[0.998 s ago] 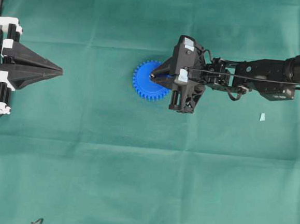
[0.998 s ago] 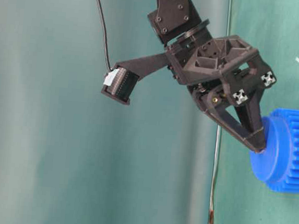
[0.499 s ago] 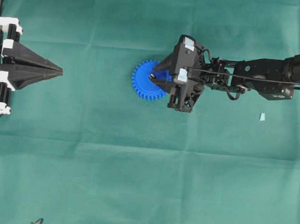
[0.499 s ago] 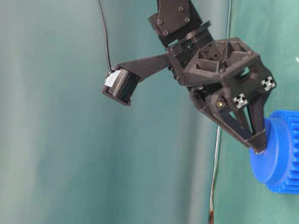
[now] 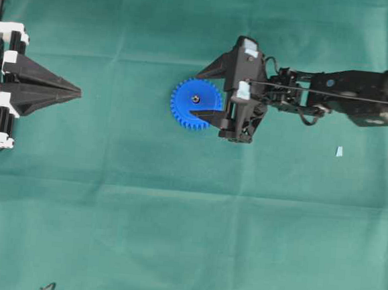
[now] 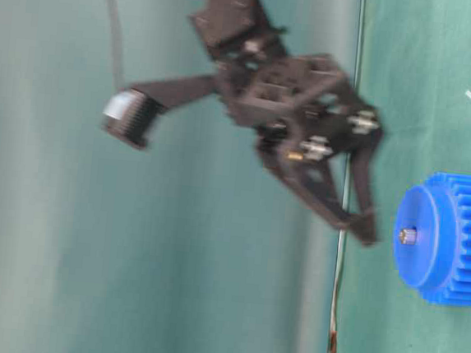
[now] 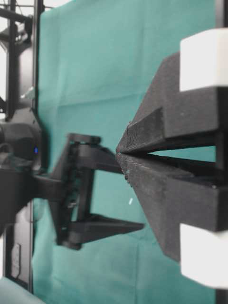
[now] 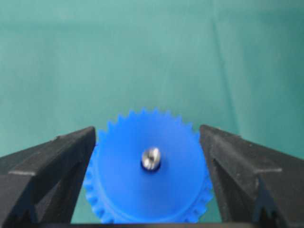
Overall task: Insert the shaft into the center hole of the gear.
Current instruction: 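Open the right gripper and raise it off the inserted shaft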
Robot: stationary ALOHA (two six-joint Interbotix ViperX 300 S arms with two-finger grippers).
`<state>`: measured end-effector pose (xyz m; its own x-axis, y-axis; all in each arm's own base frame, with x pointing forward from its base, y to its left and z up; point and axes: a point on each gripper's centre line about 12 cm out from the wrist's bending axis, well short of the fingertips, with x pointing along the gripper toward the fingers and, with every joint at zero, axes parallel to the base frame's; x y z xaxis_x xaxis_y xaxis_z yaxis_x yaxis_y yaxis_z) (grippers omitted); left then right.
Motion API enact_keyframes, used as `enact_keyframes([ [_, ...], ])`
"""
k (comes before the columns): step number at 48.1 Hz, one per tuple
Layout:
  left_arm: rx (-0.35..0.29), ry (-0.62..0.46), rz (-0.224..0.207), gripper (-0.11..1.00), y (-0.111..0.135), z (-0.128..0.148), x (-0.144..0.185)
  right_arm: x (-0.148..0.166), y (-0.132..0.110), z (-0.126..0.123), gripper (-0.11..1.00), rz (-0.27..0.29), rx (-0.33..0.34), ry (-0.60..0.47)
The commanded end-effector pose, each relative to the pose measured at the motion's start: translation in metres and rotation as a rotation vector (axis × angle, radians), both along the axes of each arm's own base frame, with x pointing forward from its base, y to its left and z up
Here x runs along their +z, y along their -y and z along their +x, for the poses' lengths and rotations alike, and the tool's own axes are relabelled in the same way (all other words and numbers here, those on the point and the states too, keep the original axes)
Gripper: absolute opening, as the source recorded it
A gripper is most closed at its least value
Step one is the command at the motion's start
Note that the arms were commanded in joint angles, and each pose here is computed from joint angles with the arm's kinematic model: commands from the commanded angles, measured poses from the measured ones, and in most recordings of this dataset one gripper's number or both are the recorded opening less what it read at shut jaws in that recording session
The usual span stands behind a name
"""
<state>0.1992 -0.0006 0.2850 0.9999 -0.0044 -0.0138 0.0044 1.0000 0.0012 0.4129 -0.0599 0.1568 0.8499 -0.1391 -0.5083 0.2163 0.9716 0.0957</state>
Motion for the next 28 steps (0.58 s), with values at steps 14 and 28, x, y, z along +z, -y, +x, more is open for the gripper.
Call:
enact_keyframes([
  [14,0.000,0.020,0.001,0.00,0.000,0.002,0.008,0.081,-0.006,-0.026,0.93,-0.041,0.021,0.159],
  [28,0.000,0.026,0.001,0.00,0.000,0.002,0.010,0.109,-0.014,-0.073,0.93,-0.047,0.023,0.237],
])
